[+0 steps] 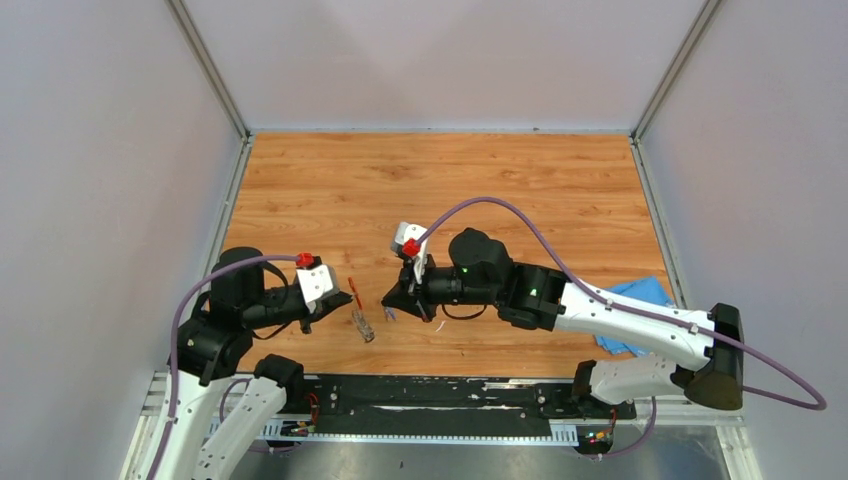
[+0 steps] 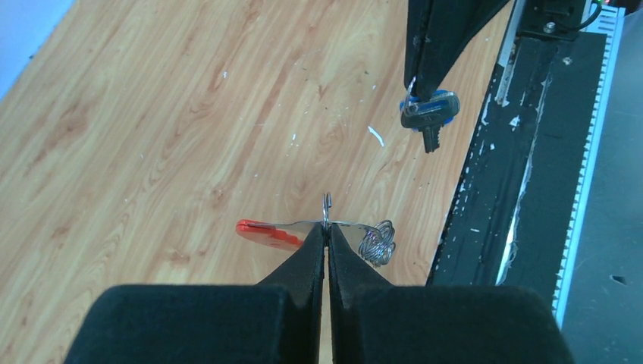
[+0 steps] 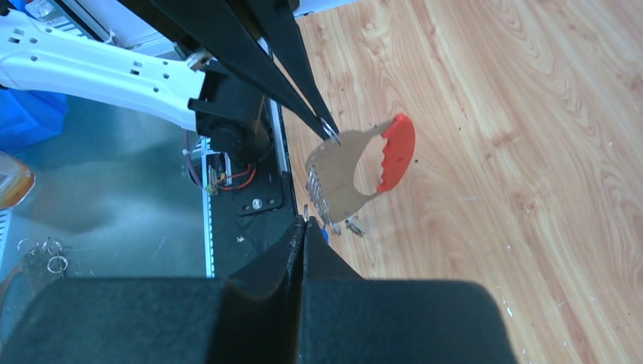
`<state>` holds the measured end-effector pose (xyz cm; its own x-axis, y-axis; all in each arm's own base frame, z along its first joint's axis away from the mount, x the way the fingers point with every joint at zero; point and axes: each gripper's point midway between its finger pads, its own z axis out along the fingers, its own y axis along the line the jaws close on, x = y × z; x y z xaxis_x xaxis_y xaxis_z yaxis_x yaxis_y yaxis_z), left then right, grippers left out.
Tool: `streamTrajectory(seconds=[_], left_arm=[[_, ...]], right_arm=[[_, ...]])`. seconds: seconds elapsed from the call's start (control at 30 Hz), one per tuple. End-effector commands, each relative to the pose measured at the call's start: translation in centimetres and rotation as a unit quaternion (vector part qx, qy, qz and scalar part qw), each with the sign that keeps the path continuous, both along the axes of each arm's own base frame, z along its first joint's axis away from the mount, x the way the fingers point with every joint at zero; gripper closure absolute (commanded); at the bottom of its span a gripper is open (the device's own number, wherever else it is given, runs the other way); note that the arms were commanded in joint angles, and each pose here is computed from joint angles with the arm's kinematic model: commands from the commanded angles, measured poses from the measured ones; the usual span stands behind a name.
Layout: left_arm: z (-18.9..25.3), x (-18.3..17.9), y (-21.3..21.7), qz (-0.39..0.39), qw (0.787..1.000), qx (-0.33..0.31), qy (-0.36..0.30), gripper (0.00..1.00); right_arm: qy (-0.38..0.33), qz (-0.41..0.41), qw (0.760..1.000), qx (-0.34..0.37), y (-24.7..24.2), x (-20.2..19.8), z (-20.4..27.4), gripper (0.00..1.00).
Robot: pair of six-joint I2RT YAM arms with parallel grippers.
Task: Put the keys on the keyring
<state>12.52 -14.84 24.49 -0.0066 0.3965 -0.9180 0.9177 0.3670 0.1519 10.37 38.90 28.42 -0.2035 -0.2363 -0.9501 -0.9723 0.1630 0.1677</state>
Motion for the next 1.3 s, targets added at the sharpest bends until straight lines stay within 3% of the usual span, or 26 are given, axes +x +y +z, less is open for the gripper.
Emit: streamTrajectory(seconds=[0.0, 0.77, 1.27], left_arm=[[1.7, -0.5, -0.4, 0.003, 0.999, -0.029, 0.014, 1.0], [1.9, 1.1, -0.4, 0.022, 0.999, -0.035, -0.012, 1.0], [1.6, 1.3, -0.1, 0.033, 0.999, -0.032, -0.018, 1.0]], right_arm=[[-0.022, -0.027, 0.999, -0.023, 0.8, 0.2, 0.7, 1.0], [-0.042, -0.048, 0.998, 0.023, 5.4, 0.4, 2.1, 1.0], [-0.049, -0.066, 0.996, 0.043, 5.9, 0.8, 2.3, 1.0]])
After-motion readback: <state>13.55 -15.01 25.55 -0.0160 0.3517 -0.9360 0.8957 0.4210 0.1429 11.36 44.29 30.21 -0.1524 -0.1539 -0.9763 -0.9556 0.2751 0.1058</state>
